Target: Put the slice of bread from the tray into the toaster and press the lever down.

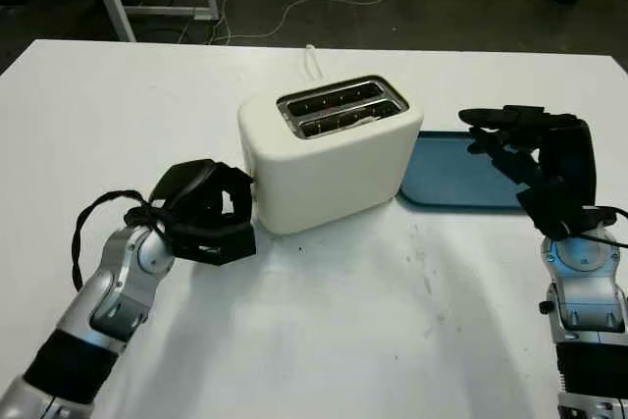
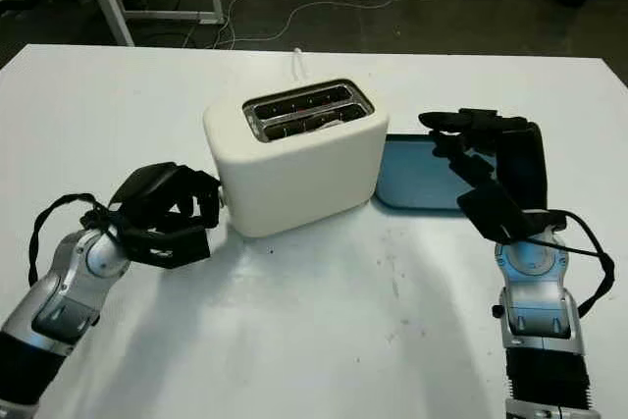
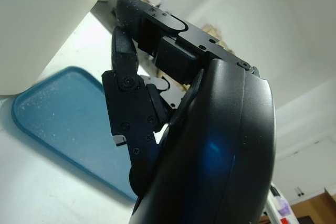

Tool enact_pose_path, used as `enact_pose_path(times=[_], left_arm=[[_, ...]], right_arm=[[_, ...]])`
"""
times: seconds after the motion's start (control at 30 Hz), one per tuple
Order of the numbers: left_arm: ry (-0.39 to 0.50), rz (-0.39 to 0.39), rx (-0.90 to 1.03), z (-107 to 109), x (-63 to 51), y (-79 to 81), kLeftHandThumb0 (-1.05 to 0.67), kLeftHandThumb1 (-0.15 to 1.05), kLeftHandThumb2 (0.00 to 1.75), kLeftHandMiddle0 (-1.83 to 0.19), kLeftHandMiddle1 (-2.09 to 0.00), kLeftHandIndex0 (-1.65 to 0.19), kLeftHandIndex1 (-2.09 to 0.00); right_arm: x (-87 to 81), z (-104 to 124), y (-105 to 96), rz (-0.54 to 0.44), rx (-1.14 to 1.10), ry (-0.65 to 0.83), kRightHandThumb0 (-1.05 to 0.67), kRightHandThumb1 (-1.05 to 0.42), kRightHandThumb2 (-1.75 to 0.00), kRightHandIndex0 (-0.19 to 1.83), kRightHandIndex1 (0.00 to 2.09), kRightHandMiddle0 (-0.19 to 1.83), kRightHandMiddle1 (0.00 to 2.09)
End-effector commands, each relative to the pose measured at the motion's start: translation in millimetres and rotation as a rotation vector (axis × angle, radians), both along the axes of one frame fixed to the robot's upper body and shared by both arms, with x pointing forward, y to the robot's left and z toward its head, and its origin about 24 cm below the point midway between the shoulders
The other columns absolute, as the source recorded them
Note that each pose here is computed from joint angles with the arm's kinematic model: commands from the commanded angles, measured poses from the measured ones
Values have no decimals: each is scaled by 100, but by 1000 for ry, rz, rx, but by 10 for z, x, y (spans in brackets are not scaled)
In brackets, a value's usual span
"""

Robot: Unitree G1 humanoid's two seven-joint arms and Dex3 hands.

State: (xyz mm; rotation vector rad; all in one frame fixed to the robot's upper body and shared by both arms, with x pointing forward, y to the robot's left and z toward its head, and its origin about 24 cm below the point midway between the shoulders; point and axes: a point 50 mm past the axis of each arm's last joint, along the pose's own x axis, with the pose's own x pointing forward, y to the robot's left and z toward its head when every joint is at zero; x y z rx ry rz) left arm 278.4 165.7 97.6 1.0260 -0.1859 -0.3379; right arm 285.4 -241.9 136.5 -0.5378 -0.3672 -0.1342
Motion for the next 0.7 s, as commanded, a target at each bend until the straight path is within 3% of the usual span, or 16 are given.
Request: enact_pose_path(times=[0.0, 0.27, 0.37, 0.47, 0.53, 0.67], left_arm=[[-40, -89, -55, 25, -94, -98, -31, 92, 45, -79, -156, -70, -141], [-211, -65, -68, 324, -169, 203, -42, 92, 45, -67, -161, -62, -134], [-307, -9, -131, 473, -190, 361, -42, 92, 30, -65, -165, -55, -131], [-382, 71, -142, 600, -212, 495, -48, 92, 18, -66, -153, -57, -115], [-410, 110, -116, 678, -228, 571, -49, 92, 12, -65, -149, -58, -107], [-461, 179, -34, 852, -268, 721, -48, 91, 2, -62, -135, -67, -81]], right_arm=[[-11, 8, -2, 11, 11, -14, -30, -92, -17, 95, 99, 121, 1], [-7, 4, -7, 9, 16, -23, -30, -92, -17, 93, 97, 120, 0], [-3, 10, -9, 4, 32, -17, -34, -92, -15, 92, 97, 118, 0], [-5, 40, -24, 33, 44, -19, -37, -92, -9, 84, 119, 115, 0], [-2, 54, -53, 47, 40, -11, -38, -92, -6, 80, 120, 111, 0], [10, 87, -145, 65, 24, 50, -42, -91, -1, 81, 90, 101, 0]])
